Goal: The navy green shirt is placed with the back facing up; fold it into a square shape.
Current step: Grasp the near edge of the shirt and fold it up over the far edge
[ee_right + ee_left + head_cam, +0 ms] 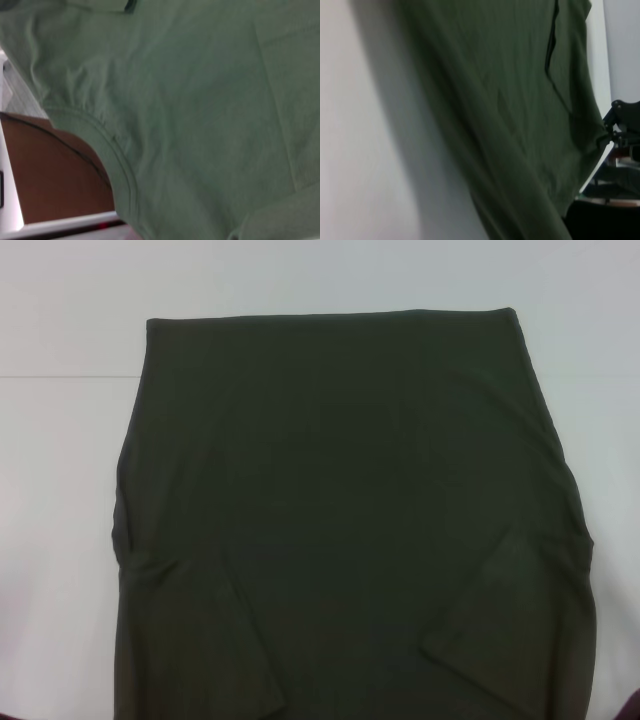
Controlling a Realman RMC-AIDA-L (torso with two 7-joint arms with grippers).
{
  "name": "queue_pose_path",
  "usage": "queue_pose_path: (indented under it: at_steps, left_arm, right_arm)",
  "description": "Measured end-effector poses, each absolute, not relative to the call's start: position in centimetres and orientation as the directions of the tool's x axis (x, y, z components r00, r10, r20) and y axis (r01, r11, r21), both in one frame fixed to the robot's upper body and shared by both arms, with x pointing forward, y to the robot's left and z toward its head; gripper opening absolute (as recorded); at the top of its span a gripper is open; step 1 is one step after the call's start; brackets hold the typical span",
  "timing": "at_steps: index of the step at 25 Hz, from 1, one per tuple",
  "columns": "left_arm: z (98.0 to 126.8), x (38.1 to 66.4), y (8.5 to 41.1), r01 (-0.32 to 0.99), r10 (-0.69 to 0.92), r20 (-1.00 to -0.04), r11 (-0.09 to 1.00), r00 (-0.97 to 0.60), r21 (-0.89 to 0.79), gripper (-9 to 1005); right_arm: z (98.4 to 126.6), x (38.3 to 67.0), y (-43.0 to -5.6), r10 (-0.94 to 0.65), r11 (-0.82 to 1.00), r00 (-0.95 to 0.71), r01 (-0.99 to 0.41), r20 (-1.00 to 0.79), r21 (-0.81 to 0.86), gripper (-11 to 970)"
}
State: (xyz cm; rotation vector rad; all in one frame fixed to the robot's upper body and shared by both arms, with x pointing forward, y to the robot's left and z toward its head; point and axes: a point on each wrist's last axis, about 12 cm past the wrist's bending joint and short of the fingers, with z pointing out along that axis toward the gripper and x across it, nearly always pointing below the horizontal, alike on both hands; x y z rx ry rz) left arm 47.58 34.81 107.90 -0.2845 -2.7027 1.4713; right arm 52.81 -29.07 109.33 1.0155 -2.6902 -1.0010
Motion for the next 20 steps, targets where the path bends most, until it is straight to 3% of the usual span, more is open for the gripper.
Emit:
queue_pose_path:
  at_steps: [6, 13, 20]
  left_arm:
    - [108.8, 48.5, 35.4, 0.168, 0.086, -0.144, 0.488, -0.986, -0.857, 45]
    - [110.0, 50.6, 36.1, 0.215, -0.146, -0.305, 0.440, -0.941, -0.872, 45]
    - [108.9, 52.8, 35.6, 0.221, -0.384, -0.413, 0.453, -0.826, -0.864, 46]
  right_arm:
    - [110.1, 53.5, -30.1, -0.489, 0.576, -0.844, -0.504, -0.223, 0.643, 65]
    - [111.8, 55.3, -33.4, -0.138, 0.597, -0.915, -0.382, -0.378, 0.706, 65]
    - [110.4, 57.4, -33.9, 0.146, 0.642, -0.855, -0.301, -0.498, 0.705, 66]
